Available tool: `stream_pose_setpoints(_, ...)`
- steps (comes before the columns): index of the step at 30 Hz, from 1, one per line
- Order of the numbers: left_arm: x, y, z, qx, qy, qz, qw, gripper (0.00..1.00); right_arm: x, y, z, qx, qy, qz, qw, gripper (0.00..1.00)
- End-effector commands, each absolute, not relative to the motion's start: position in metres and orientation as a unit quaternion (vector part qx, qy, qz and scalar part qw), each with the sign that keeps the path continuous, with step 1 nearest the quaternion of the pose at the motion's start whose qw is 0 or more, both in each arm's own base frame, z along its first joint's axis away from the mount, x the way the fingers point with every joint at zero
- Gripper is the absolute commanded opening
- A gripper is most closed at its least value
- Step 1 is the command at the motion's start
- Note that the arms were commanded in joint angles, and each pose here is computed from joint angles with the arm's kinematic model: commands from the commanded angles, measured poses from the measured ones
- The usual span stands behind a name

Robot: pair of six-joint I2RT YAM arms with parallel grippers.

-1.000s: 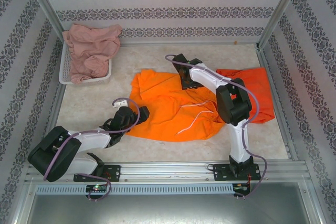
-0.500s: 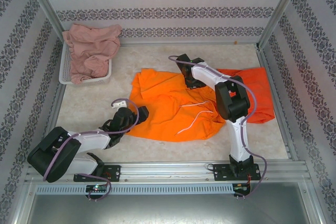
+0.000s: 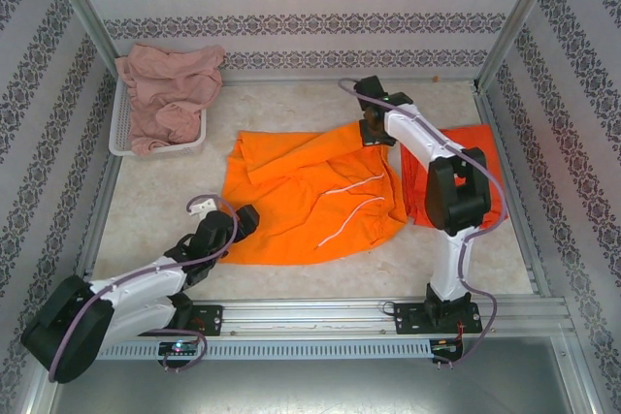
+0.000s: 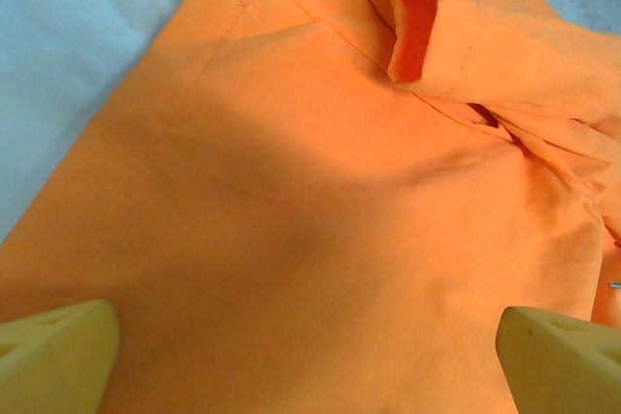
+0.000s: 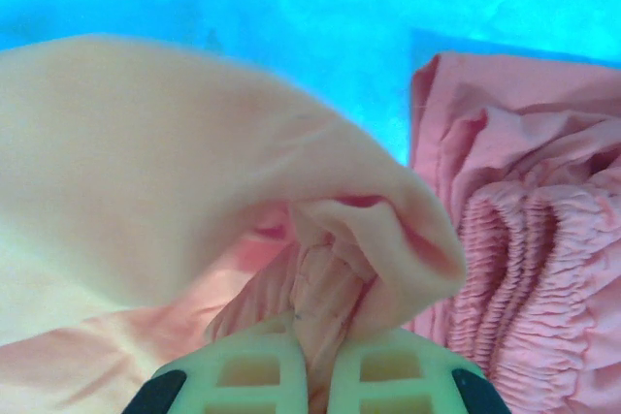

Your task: Fold and stack the shorts

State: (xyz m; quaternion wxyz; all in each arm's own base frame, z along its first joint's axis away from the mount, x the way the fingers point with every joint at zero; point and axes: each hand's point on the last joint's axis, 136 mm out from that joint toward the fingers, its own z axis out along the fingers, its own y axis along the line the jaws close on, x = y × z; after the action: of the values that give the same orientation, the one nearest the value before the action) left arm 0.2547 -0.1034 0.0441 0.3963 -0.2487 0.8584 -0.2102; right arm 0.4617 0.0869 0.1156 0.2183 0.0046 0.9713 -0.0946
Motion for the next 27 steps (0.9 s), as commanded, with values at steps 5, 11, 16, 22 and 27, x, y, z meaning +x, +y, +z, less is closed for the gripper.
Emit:
stream_pose_setpoints(5, 0.193, -0.055, -0.013, -0.298, 0.894, -0.111, 0.316, 1.00, 0.474, 0.040, 0.102, 0.039, 0.977, -0.061, 0.200, 0.08)
stream_pose_setpoints(11, 0.189, -0.049, -0.007, -0.310, 0.885, -0.117, 0.328, 1.00, 0.485, 0.016, 0.076, 0.064, 0.981, -0.066, 0.172, 0.37)
stream_pose_setpoints(16, 0.193, -0.053, -0.002, -0.310, 0.879, -0.135, 0.336, 1.00, 0.492, 0.029, 0.101, 0.069, 0.978, -0.011, 0.196, 0.55)
stream_pose_setpoints(22, 0.196, -0.057, 0.002, -0.303, 0.881, -0.138, 0.336, 1.00, 0.489, 0.106, 0.178, -0.025, 0.949, 0.113, 0.292, 0.60)
stream_pose_setpoints(27, 0.198, -0.058, 0.001, -0.302, 0.882, -0.137, 0.335, 1.00, 0.461, 0.210, 0.217, -0.212, 0.902, 0.179, 0.330, 0.70)
